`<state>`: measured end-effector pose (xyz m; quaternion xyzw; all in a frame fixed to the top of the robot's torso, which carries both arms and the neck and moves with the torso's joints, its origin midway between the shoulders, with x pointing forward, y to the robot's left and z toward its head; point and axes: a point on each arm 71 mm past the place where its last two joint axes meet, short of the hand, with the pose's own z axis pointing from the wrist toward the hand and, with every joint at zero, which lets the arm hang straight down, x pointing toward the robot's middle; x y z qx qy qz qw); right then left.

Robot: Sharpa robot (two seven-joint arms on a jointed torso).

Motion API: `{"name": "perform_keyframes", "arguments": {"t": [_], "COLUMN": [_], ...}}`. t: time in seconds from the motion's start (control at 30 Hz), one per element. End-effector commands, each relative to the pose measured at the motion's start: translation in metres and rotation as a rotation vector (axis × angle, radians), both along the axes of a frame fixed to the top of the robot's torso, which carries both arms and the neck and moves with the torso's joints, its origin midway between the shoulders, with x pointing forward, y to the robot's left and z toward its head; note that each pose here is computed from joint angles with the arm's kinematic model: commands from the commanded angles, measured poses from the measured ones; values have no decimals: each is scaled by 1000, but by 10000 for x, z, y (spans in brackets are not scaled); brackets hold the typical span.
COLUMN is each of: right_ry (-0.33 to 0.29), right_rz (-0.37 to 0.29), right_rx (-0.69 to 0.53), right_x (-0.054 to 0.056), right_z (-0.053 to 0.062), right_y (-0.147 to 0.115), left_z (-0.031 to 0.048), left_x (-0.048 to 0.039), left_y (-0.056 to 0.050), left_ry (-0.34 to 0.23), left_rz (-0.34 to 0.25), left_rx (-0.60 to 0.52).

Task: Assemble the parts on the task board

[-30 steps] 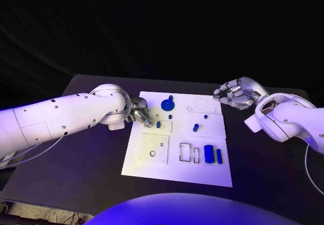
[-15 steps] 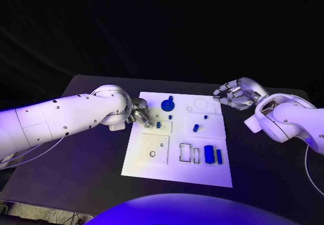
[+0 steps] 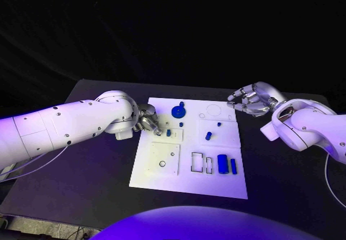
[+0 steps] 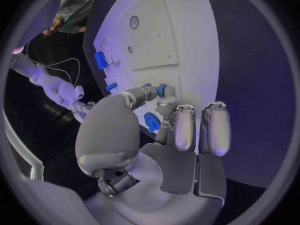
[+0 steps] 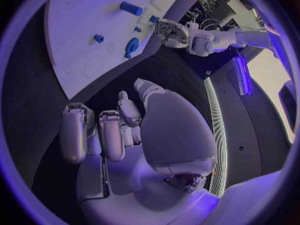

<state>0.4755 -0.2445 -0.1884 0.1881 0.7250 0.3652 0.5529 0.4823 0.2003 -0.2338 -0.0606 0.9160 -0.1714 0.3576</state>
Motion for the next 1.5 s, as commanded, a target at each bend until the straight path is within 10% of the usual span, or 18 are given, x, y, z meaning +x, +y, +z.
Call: {"name": "perform_keyframes", "arguments": {"t": [0.03,1.03,1.5], "right_ry": [-4,-1,-1], "right_rz": [10,10,9], "right_rx": [-6,-8,-8], "right_x": [-3,1,7], "right_z": [-1,-7,-10], "right_y": [4,0,8], "left_z": [-27,-46,123], "left_x": [-3,-24,148], "left_y": [35,84,62], "left_ry": [15,96,202], "left_rz": [43,32,-28], "left_rx": [-40,-65,-23]}}
